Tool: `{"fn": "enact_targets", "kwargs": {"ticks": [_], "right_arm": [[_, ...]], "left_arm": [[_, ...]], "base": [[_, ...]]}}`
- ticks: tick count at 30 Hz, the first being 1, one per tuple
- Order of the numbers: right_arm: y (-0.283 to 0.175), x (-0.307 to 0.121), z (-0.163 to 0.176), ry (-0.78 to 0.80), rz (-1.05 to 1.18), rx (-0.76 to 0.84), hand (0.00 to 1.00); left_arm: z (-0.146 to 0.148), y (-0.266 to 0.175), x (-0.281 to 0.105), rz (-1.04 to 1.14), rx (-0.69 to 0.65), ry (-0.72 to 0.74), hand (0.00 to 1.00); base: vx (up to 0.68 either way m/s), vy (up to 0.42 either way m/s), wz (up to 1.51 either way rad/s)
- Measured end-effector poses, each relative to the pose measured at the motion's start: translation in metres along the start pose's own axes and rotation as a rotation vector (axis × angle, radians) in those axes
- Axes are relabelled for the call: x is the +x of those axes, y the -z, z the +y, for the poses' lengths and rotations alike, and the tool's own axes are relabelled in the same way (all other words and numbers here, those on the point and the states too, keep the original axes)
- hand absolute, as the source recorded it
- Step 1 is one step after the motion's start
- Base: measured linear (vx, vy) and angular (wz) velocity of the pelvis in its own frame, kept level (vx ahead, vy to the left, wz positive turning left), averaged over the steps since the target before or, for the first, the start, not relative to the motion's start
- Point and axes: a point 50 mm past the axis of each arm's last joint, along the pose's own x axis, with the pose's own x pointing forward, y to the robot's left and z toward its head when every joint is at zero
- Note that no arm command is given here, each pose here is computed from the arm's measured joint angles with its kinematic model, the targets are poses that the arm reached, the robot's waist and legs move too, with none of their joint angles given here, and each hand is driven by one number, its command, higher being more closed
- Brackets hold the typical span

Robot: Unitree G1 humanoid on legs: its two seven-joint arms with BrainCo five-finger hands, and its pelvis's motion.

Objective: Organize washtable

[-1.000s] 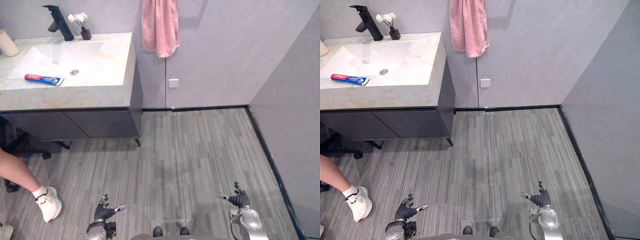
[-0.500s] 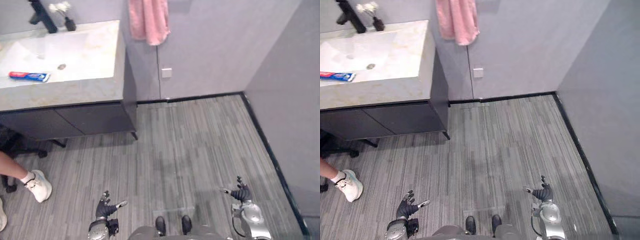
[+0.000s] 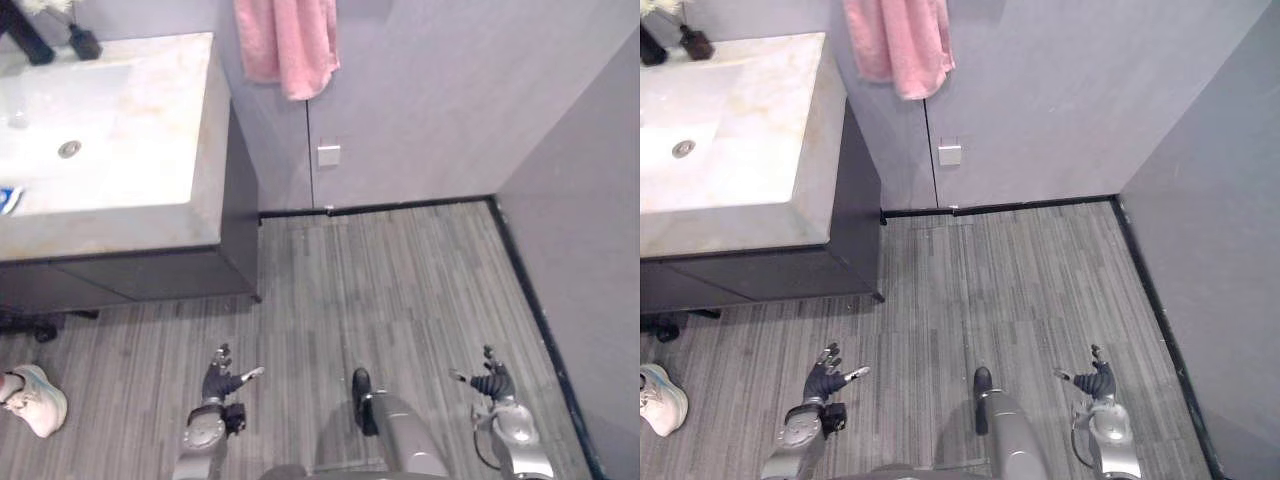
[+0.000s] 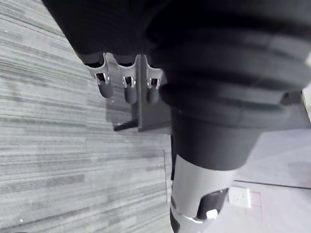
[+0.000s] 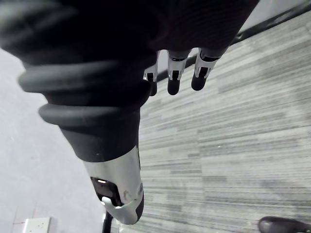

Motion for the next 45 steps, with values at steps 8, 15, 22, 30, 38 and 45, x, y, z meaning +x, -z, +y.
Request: {"fn": "enact_targets", "kwargs": {"ticks": [8, 15, 22, 30, 38, 45], "right_arm": [[-0.012, 0.003, 0.014, -0.013, -0.040, 0.078, 0.00], [0.014, -0.003, 0.010, 0.017, 0.070, 0.067, 0.00], [0.017, -0.009, 0.023, -0.019, 0.074, 0.058, 0.00], [0.027, -0.018, 0.023, -0.017, 0.100, 0.061, 0.00], [0.036, -0.018, 0.019, 0.003, 0.140, 0.088, 0.00], [0.048, -0.022, 0.022, 0.000, 0.197, 0.091, 0.00]], "left_arm": [[-0.011, -0.008, -0.004, -0.045, -0.071, 0.022, 0.00], [-0.016, -0.002, -0.005, -0.021, -0.058, 0.032, 0.00], [-0.021, -0.007, -0.002, -0.030, -0.057, 0.047, 0.00], [-0.023, 0.011, -0.010, 0.036, -0.095, 0.010, 0.00], [-0.028, 0.009, -0.009, 0.031, -0.108, 0.019, 0.00], [-0.019, 0.014, -0.010, 0.046, -0.068, 0.016, 0.00]], "base": [[0.46, 0.001, -0.17], [0.57, 0.216, -0.26], [0.40, 0.049, 0.31], [0.35, -0.179, 0.42], [0.22, -0.027, -0.07], [0.09, 0.093, 0.04]]}}
